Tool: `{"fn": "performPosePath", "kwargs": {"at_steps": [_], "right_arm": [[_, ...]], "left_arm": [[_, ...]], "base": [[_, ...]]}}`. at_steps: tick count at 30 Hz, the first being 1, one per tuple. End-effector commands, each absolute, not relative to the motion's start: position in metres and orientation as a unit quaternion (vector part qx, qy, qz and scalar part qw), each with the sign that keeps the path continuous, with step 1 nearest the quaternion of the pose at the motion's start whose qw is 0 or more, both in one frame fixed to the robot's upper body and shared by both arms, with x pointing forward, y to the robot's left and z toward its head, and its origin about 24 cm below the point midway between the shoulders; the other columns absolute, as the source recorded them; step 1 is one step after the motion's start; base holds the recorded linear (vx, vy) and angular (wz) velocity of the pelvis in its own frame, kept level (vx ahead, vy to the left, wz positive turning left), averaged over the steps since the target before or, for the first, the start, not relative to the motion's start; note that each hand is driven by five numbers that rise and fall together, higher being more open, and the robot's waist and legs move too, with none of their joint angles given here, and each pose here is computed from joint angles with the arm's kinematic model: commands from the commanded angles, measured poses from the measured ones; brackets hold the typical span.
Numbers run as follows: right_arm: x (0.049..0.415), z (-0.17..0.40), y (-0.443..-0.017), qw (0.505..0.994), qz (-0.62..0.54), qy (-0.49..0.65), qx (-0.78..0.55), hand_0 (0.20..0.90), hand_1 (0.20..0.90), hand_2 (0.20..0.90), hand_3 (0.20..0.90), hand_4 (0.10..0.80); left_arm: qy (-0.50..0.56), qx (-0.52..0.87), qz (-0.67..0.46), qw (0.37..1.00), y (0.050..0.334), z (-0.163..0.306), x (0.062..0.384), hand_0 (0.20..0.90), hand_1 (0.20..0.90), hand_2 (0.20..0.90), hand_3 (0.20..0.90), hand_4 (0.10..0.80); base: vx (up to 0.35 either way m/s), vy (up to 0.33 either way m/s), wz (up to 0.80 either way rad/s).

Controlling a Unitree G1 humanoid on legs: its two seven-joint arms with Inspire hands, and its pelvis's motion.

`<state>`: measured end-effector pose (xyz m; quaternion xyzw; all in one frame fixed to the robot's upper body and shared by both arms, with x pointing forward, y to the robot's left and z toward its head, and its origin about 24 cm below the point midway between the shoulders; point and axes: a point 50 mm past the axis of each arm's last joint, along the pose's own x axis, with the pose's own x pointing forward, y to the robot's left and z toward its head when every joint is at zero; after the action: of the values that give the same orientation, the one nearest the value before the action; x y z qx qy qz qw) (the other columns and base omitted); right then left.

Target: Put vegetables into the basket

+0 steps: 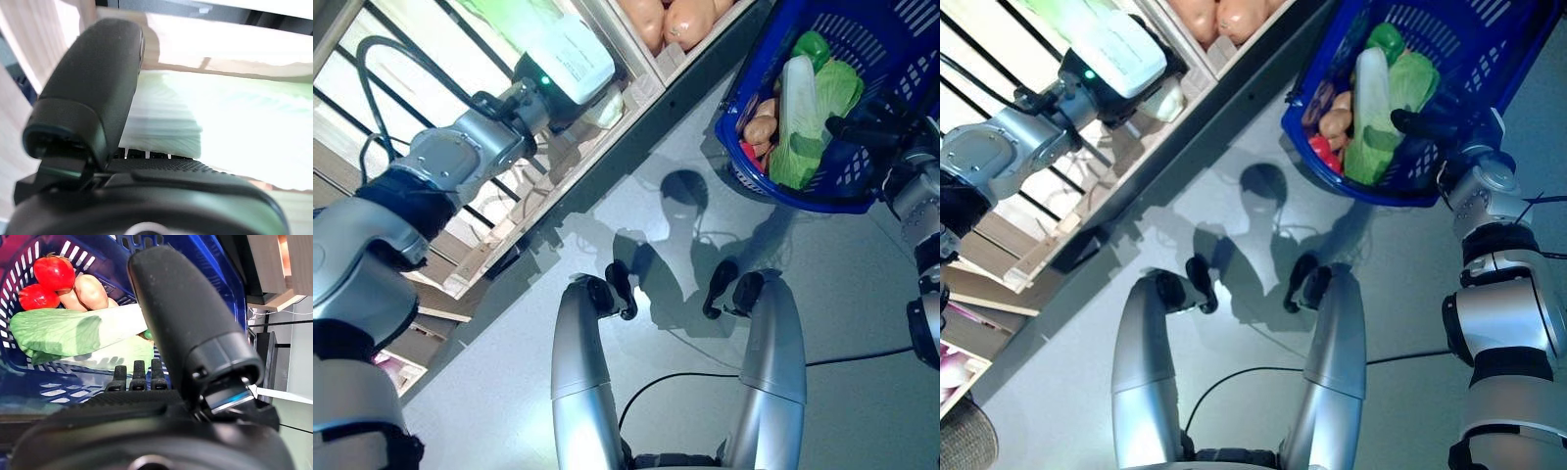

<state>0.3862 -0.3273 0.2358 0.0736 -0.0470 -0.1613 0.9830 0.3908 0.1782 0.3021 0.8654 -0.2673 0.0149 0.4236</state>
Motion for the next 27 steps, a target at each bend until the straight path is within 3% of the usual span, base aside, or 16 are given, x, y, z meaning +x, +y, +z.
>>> {"fn": "performPosePath", "kwargs": {"at_steps": [1,7,18,24,27], "right_arm": [[0.372,0.274,-0.35,0.971,-0.185,-0.127,0.083,0.9,0.9,0.9,0.9,0.8],[0.375,0.268,-0.344,0.977,-0.153,-0.131,0.072,0.9,0.9,0.9,0.9,0.8],[0.383,0.254,-0.319,0.991,-0.063,-0.118,0.031,0.9,0.9,0.9,0.9,0.8],[0.384,0.217,-0.299,0.996,0.004,-0.083,0.04,0.9,0.9,0.9,0.9,0.8],[0.377,0.171,-0.266,0.996,0.069,-0.053,0.034,0.9,0.9,0.9,0.9,0.8]], "left_arm": [[-0.142,0.868,0.087,0.467,0.246,0.31,0.389,0.3,0.3,0.3,0.3,0.4],[-0.172,0.863,0.08,0.469,0.247,0.309,0.387,0.3,0.3,0.3,0.3,0.4],[-0.211,0.795,0.078,0.564,0.263,0.289,0.38,0.3,0.3,0.3,0.3,0.4],[-0.256,0.672,0.075,0.691,0.267,0.272,0.37,0.3,0.3,0.3,0.3,0.4],[-0.274,0.574,0.051,0.77,0.264,0.245,0.358,0.3,0.3,0.3,0.3,0.4]], "base": [[0.0,0.0,0.0],[0.0,0.0,0.0],[0.014,0.012,-0.03],[0.054,0.003,-0.04],[0.123,-0.025,0.0]]}}
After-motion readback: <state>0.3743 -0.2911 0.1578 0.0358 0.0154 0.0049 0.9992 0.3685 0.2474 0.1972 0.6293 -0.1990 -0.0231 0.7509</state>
